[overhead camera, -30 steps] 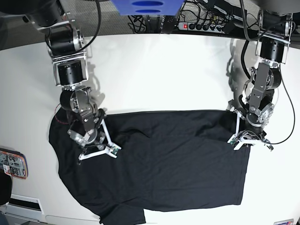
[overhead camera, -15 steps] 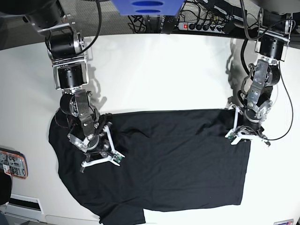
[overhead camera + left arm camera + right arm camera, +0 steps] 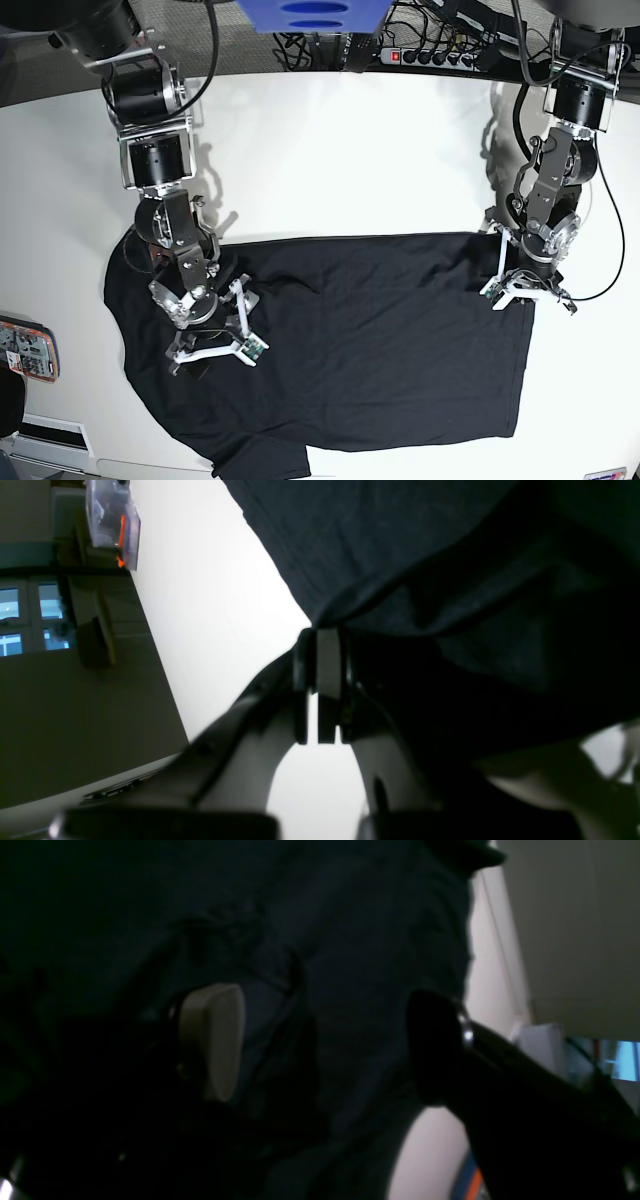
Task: Fold the T-shirt properly
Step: 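Pull both grippers away from the collar, dragging the shirt along, then adjust both grippers' grip on the shirt's shoulder edge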
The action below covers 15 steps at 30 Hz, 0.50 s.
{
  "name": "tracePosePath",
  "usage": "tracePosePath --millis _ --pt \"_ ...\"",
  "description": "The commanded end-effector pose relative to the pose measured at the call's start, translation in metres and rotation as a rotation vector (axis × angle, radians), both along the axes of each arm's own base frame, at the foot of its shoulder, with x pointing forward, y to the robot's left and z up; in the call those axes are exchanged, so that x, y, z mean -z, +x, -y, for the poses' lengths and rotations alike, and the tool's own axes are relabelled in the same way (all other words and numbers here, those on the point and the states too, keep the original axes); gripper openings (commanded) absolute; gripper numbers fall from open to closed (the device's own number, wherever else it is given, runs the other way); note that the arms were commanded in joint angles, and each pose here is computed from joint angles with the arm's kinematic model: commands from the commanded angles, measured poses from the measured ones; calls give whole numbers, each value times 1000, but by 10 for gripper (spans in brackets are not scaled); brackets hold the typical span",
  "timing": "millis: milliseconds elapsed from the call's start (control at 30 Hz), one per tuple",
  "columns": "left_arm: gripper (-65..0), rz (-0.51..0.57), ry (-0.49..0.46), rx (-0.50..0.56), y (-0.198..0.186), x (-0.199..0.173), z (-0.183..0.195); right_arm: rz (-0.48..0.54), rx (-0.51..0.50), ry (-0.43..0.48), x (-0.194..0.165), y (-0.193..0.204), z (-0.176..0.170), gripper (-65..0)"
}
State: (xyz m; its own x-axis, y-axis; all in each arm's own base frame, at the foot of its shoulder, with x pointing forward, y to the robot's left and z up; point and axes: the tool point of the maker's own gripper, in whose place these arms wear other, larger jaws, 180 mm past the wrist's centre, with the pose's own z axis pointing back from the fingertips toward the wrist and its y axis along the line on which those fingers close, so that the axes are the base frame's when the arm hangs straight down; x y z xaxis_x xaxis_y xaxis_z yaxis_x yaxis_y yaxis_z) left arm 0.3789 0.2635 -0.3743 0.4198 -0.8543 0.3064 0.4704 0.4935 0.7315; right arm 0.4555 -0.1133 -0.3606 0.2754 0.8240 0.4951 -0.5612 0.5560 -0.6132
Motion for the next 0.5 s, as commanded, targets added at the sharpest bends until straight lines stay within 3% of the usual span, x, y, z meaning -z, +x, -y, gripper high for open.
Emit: tracePosePath --millis 0,100,367,400,467 --pt "-650 62 15 -2 13 -21 -7 103 -3 23 -36 19 -3 -160" --pt "-650 65 21 -2 14 -22 -8 156 -12 31 -56 22 -8 -160" --pt "-650 90 156 11 17 -31 -18 250 -26 38 -92 25 -14 -160" --pt "-636 115 155 -4 18 -35 -20 255 -27 39 -94 25 -14 -160" --pt "-529 158 155 -31 21 -41 -23 254 -29 39 -94 24 -15 -160"
